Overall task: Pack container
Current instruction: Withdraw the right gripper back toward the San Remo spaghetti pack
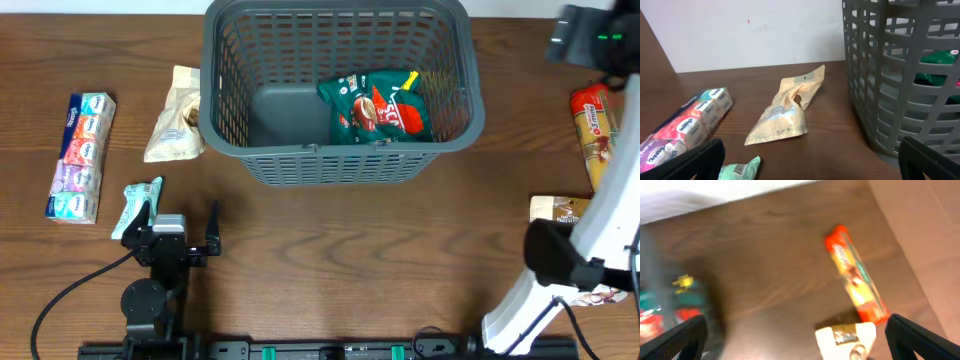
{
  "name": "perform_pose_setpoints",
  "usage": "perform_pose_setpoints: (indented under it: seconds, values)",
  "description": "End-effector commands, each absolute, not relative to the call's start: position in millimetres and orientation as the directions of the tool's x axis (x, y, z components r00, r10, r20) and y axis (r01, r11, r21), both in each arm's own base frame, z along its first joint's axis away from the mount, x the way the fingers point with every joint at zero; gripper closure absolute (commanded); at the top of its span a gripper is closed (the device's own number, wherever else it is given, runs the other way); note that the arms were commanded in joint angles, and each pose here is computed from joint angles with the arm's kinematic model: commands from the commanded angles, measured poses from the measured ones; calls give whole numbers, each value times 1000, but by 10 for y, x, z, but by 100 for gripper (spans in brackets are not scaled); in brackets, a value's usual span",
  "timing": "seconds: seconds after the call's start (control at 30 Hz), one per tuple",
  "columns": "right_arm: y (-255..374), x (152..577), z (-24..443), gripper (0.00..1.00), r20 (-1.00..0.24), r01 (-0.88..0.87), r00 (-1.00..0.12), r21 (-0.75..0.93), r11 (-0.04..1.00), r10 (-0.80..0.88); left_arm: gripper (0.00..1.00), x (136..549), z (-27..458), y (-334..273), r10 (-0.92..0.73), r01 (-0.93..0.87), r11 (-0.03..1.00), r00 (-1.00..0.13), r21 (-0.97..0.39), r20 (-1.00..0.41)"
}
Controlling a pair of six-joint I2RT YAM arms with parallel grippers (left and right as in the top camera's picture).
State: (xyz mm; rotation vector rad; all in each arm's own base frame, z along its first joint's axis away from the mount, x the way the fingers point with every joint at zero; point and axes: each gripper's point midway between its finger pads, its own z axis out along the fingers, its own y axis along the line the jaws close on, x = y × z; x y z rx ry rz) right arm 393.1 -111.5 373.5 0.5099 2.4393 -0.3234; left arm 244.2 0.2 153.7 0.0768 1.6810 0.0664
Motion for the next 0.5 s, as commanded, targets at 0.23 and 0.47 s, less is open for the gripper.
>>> perform_pose_setpoints:
  seconds: [0.23, 0.47]
  values:
    - [-2189, 3477, 3475, 1, -555, 677, -677, -210, 706, 483, 1, 2441, 1377, 24, 95, 6, 995, -151, 95, -984]
    - [-2606, 3370, 2882, 1, -438, 704, -696, -255, 663, 570, 1, 2441, 1377, 24, 95, 6, 995, -151, 95, -984]
